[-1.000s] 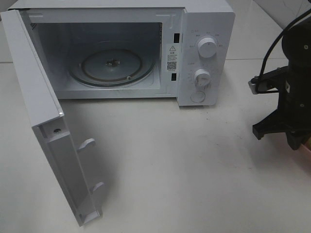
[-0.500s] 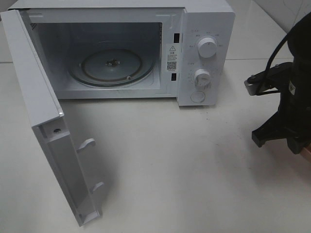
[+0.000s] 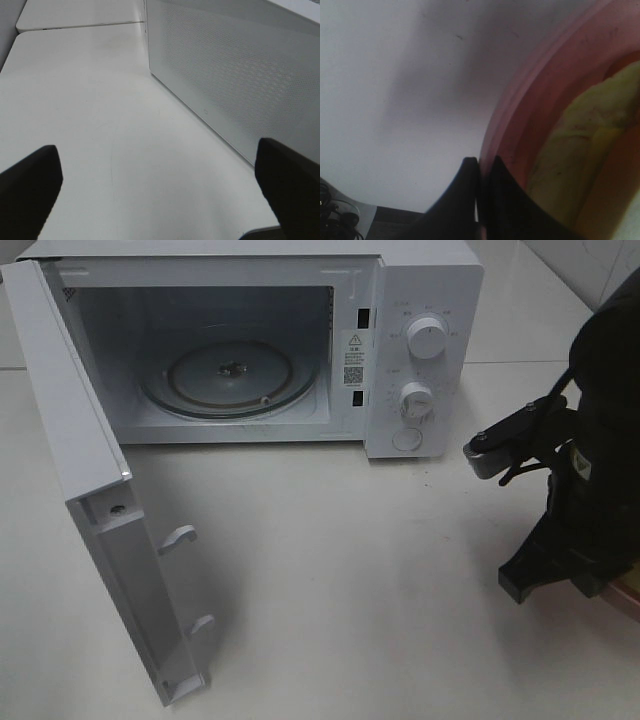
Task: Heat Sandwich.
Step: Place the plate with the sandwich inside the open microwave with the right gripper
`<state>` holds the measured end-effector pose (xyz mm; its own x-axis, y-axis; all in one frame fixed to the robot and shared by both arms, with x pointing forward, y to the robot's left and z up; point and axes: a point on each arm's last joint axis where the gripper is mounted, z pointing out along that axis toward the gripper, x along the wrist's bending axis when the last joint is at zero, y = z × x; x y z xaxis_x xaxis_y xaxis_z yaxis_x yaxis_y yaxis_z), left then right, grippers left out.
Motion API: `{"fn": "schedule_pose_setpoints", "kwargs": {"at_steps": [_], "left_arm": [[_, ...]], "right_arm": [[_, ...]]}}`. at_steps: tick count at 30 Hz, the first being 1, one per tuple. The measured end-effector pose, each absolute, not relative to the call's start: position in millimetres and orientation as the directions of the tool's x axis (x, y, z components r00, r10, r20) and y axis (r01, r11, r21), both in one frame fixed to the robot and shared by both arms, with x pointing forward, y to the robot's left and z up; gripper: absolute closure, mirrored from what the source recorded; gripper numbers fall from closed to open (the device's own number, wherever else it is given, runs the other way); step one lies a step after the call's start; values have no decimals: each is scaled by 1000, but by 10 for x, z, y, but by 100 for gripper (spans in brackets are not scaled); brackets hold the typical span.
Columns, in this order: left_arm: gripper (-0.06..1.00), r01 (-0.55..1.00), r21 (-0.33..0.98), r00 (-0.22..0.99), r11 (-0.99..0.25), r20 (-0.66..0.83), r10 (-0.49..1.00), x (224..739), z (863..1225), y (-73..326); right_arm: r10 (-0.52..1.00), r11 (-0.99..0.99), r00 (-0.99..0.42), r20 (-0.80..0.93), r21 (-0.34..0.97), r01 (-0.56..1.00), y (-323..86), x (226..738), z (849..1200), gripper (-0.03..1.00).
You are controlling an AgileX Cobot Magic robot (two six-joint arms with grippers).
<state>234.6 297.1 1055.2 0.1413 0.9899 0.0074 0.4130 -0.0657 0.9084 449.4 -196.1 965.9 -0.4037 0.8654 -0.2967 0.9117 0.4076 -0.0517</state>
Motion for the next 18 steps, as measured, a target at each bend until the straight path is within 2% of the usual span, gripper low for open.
{"fn": "schedule_pose_setpoints", "kwargs": {"at_steps": [18], "left_arm": [[-5, 413, 908, 141, -66, 7, 990, 2346, 10552, 2971]], "right_arm": [[766, 581, -563, -310, -43, 813, -1714, 4013, 9842, 94]]}}
